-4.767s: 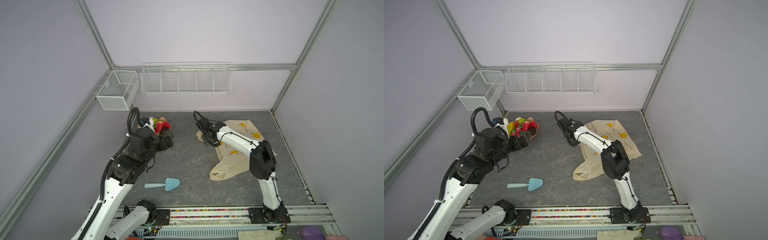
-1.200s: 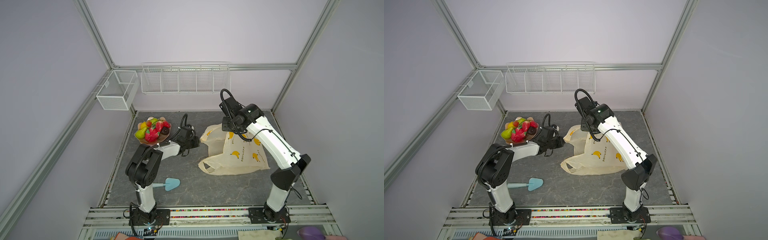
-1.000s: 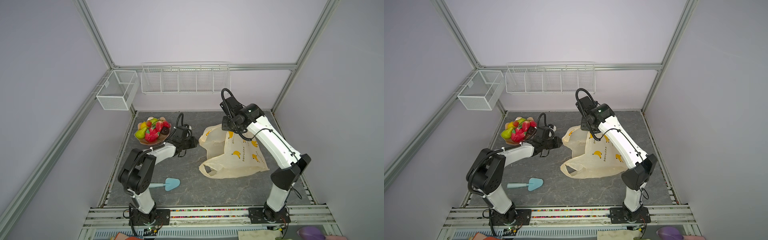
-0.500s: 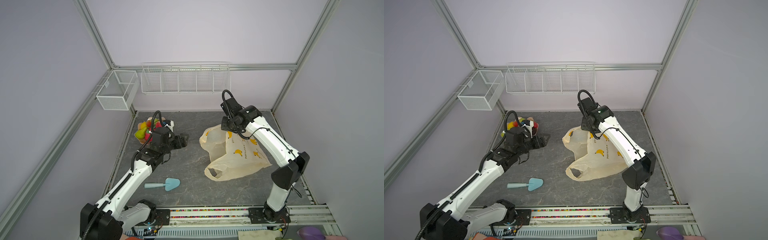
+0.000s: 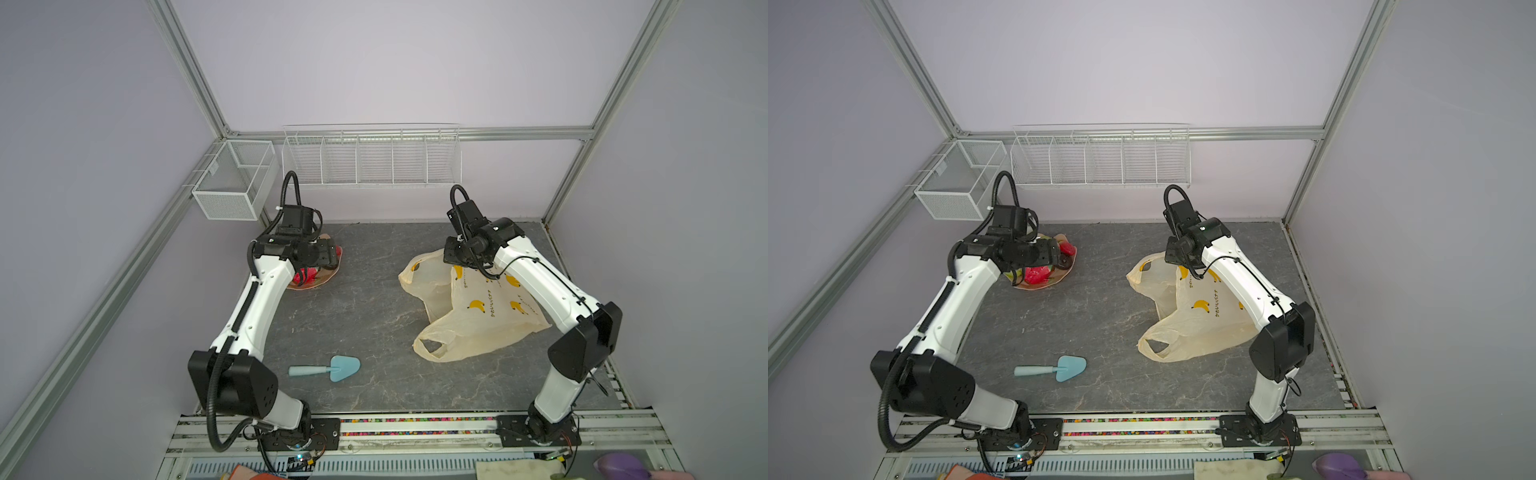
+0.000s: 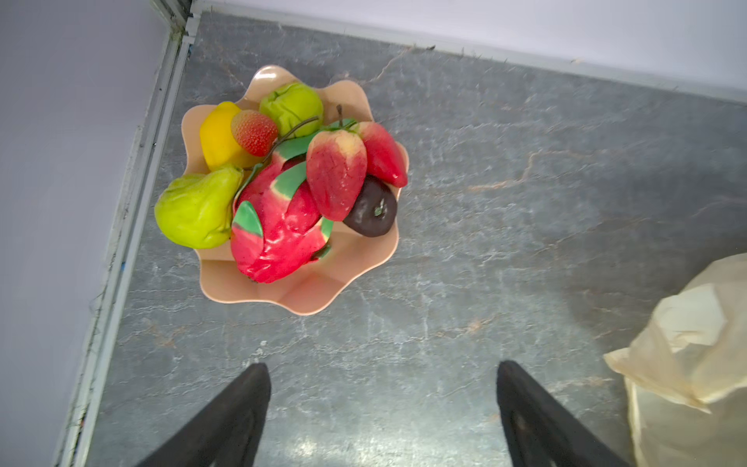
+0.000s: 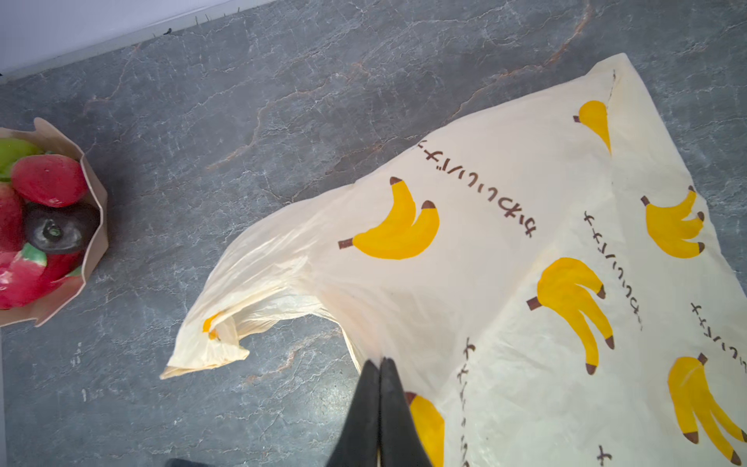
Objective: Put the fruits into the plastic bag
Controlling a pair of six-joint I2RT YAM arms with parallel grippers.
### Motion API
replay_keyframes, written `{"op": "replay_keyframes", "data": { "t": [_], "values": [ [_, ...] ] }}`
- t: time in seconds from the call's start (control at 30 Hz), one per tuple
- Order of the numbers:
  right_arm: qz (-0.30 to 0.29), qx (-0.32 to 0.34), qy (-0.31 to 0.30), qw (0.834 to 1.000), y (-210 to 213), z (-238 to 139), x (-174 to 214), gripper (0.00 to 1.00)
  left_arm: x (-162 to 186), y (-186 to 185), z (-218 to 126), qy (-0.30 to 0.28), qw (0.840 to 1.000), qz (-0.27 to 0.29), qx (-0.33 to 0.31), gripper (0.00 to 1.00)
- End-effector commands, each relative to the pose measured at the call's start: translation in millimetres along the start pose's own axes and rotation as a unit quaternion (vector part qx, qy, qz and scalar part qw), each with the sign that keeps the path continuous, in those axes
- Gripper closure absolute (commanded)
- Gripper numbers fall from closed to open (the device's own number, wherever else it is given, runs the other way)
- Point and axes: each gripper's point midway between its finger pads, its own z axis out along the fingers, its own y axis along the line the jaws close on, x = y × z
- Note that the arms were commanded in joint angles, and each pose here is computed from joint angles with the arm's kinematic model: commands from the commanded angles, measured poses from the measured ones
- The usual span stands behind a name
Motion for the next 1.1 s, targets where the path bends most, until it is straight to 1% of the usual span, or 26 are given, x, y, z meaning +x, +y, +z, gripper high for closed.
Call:
{"op": "replay_keyframes", "data": {
  "t": [0.0, 0.1, 0.2, 0.33, 0.63, 0.83, 1.07],
  "values": [
    [0.0, -0.029, -0.001, 1.0, 9.4, -2.9, -1.2, 0.94, 10.1, 19.3, 11.1, 0.046, 0.997, 0.05, -0.04, 0.13],
    [0.008, -0.023, 0.007, 1.0, 7.8, 2.6, 0.8, 0.94, 9.2, 30.9, 39.1, 0.065, 0.996, 0.034, -0.041, 0.13],
    [0.005, -0.021, 0.017, 1.0, 9.9, 6.3, 2.8, 0.94, 7.1, 39.1, 61.2, 0.084, 0.995, 0.039, -0.048, 0.14],
    [0.009, -0.015, 0.023, 1.0, 9.8, 14.9, 4.6, 0.94, -4.0, 39.5, 87.7, 0.087, 0.994, 0.049, -0.045, 0.15],
    [0.008, -0.011, 0.037, 0.999, 16.5, 29.6, 2.9, 0.94, -30.4, 40.1, 120.6, 0.089, 0.993, 0.058, -0.042, 0.18],
    [0.003, -0.006, 0.039, 0.999, 18.3, 33.2, 0.0, 0.94, -35.5, 33.9, 137.9, 0.095, 0.994, 0.054, -0.025, 0.21],
    [-0.001, -0.006, 0.04, 0.999, 20.4, 35.7, -3.0, 0.94, -36.3, 32.2, 154.1, 0.096, 0.994, 0.049, -0.021, 0.23]
  ]
}}
